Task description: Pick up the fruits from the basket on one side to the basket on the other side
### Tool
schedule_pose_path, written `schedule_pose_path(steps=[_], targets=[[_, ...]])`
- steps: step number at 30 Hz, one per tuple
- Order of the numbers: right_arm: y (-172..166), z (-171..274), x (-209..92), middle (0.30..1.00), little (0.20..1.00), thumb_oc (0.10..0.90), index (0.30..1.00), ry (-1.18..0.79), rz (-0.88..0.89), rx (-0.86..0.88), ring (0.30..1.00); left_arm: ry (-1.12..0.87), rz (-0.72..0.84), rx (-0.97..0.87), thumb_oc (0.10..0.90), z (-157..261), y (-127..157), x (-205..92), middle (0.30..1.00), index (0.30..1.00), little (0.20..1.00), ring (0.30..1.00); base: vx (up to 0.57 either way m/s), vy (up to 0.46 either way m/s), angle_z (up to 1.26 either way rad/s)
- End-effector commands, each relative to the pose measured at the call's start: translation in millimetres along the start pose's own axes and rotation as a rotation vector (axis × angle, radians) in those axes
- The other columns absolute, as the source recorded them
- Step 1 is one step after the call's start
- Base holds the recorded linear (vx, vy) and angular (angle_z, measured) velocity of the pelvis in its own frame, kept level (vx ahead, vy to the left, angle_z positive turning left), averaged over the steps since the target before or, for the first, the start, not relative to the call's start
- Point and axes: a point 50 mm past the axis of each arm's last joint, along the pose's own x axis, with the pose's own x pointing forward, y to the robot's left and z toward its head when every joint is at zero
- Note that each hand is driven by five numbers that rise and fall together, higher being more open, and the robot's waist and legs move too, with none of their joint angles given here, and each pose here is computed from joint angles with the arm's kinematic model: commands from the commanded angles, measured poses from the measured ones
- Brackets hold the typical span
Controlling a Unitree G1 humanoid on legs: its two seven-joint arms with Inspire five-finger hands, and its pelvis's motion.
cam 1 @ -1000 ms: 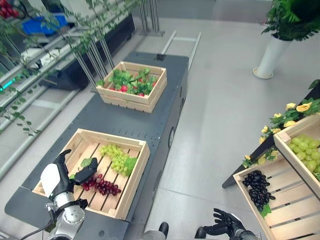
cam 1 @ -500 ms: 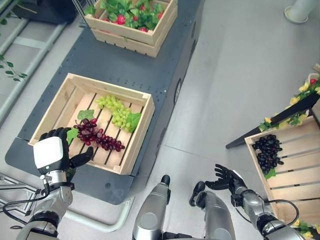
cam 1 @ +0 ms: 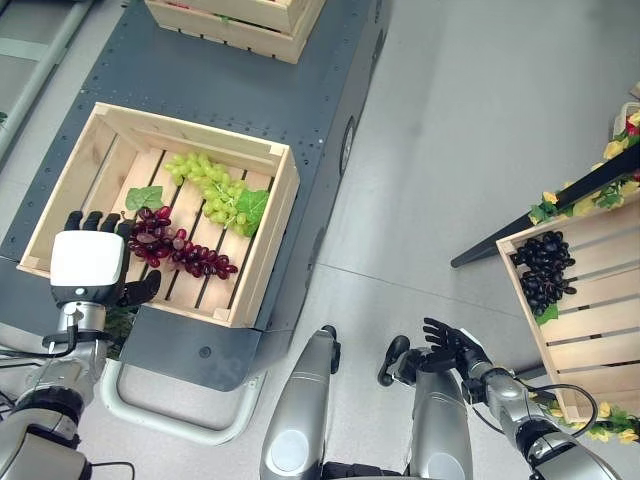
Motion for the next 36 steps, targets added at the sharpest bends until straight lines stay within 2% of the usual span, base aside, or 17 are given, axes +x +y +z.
schedule_pose_path(steps=[1, 6, 11, 19, 26, 33, 36], targets=[[-20, 0, -11, 0.9, 0.9, 0.8, 0.9, -0.038, 0.011, -0.036, 0.9, 0.068, 0.119, 0.166, 0.8, -49, 42, 21, 0.9, 0.9, 0.9, 0.9, 0.02, 0.006, 0.06], [-25, 8, -12, 0.9, 0.9, 0.8, 0.9, -0.085, -0.031, -0.114, 0.9, -0.12, 0.166, 0.295, 0.8, -46, 78, 44, 0.9, 0.9, 0.9, 0.9, -0.01, -0.01, 0.03], [-34, 9, -15, 0.9, 0.9, 0.8, 0.9, -0.071, -0.059, -0.121, 0.9, -0.227, 0.125, 0.326, 0.8, -37, 88, 50, 0.9, 0.9, 0.9, 0.9, -0.02, 0.001, 0.04], [-36, 1, -20, 0.9, 0.9, 0.8, 0.9, -0.072, -0.058, -0.117, 0.9, -0.234, 0.018, 0.362, 0.8, -42, 94, 55, 0.9, 0.9, 0.9, 0.9, 0.0, 0.003, 0.05], [-35, 9, -18, 0.9, 0.9, 0.8, 0.9, -0.112, -0.047, -0.107, 0.9, -0.161, -0.073, 0.378, 0.8, -49, 98, 63, 0.9, 0.9, 0.9, 0.9, -0.01, 0.007, 0.05], [-32, 16, -18, 0.9, 0.9, 0.8, 0.9, -0.161, -0.029, -0.092, 0.9, -0.061, -0.121, 0.417, 0.8, -62, 99, 65, 0.9, 0.9, 0.9, 0.9, -0.01, 0.005, 0.04], [-30, 19, -17, 0.9, 0.9, 0.8, 0.9, -0.178, -0.017, -0.088, 0.9, -0.063, -0.079, 0.405, 0.8, -62, 103, 67, 0.9, 0.9, 0.9, 0.9, 0.0, 0.0, 0.0]])
